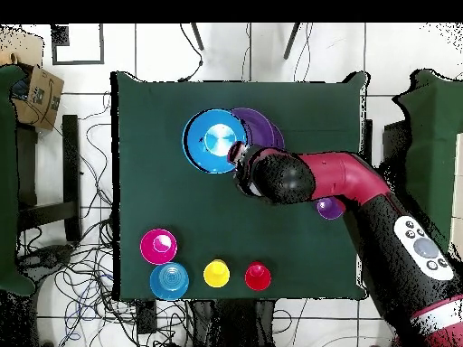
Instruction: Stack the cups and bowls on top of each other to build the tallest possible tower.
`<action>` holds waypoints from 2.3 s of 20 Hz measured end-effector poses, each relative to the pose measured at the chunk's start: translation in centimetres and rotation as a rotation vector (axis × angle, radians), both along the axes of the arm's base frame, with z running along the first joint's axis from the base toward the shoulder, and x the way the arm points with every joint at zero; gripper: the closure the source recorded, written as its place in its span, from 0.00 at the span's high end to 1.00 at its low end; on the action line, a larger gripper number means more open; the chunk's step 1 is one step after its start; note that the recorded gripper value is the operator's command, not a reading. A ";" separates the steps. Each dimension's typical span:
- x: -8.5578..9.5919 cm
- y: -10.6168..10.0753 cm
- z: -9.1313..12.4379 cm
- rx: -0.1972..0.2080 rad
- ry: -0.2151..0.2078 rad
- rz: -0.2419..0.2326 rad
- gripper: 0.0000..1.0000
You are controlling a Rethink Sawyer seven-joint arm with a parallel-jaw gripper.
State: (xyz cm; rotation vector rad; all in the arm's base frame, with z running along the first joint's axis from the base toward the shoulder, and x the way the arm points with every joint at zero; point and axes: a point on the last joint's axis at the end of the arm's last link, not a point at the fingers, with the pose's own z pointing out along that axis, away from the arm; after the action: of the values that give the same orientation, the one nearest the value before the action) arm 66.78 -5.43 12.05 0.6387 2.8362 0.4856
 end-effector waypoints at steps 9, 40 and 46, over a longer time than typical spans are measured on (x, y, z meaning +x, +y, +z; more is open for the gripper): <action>-0.2 -1.1 0.0 0.008 0.008 -0.025 0.00; -0.9 -2.5 -0.2 0.013 0.021 -0.050 1.00; -0.9 -2.6 -0.1 0.015 0.022 -0.053 1.00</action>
State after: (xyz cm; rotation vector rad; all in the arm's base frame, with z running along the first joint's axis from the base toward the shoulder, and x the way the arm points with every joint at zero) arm 65.86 -7.98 11.93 0.7240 2.8309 0.4937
